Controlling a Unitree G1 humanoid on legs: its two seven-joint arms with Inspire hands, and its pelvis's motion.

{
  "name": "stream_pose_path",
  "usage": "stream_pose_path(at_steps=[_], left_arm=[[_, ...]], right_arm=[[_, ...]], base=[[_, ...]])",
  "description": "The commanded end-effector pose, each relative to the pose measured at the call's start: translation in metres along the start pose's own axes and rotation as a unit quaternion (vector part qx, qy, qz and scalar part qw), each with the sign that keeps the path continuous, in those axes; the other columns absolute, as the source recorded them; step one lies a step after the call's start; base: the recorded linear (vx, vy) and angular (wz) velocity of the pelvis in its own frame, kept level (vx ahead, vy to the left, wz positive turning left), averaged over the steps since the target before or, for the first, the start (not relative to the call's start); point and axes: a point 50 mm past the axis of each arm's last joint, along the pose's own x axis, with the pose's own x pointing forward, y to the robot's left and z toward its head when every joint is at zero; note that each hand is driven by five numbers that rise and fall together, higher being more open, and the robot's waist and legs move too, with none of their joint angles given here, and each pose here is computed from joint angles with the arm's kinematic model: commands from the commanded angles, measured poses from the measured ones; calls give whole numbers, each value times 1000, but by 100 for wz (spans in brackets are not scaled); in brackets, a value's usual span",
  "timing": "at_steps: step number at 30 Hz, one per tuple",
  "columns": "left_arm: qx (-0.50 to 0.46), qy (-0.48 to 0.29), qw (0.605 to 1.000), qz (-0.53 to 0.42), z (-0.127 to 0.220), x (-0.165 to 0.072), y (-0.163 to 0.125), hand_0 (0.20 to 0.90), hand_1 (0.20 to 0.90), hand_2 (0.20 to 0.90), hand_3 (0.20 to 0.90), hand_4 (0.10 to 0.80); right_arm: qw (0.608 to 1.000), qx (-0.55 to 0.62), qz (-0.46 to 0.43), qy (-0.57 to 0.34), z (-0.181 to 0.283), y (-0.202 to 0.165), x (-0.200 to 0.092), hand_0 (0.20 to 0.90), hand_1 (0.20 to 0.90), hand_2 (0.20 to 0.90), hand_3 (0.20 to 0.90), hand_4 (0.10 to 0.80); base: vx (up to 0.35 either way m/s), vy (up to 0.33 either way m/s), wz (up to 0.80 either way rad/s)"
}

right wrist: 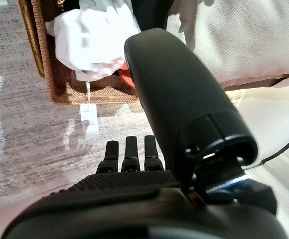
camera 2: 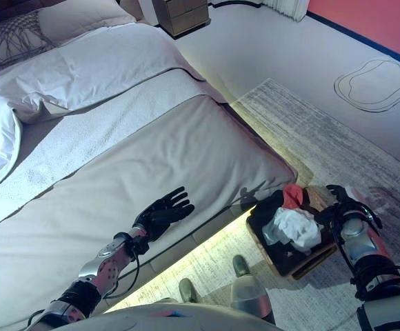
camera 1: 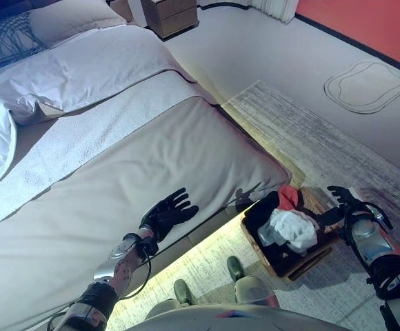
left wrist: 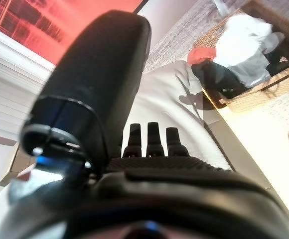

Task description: Pick up the clothes from the bed and place them into the basket

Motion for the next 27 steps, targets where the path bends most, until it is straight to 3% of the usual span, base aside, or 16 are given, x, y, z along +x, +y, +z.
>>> stream_pose_path(at_steps=[1,6,11,16,27], left_arm=[[34,-63,997,-32,30,4,-5,900,900,900,900,800],[21,-72,997,-25,30,3,-3,900,900,900,900,800],[-9,-80,997,-14,21,0,0,900,900,900,900,800],[-26,-88,996,-15,15,4,-15,900,900,900,900,800],[17,-126,990,59,18,-5,-4,900,900,900,900,800]], right_arm=[[996,11,-83,-42,25,-37,4,900,900,900,900,800],[990,19,-101,-96,47,-42,-1,900,900,900,900,800],[961,85,-127,-231,95,-40,-22,900,900,900,900,800],[928,130,-104,-333,130,16,-54,900,900,900,900,800],[912,140,41,-383,139,82,-83,900,900,900,900,800]], base=[[0,0,0],[0,0,0],[38,24,7],[19,10,34],[25,-4,45]])
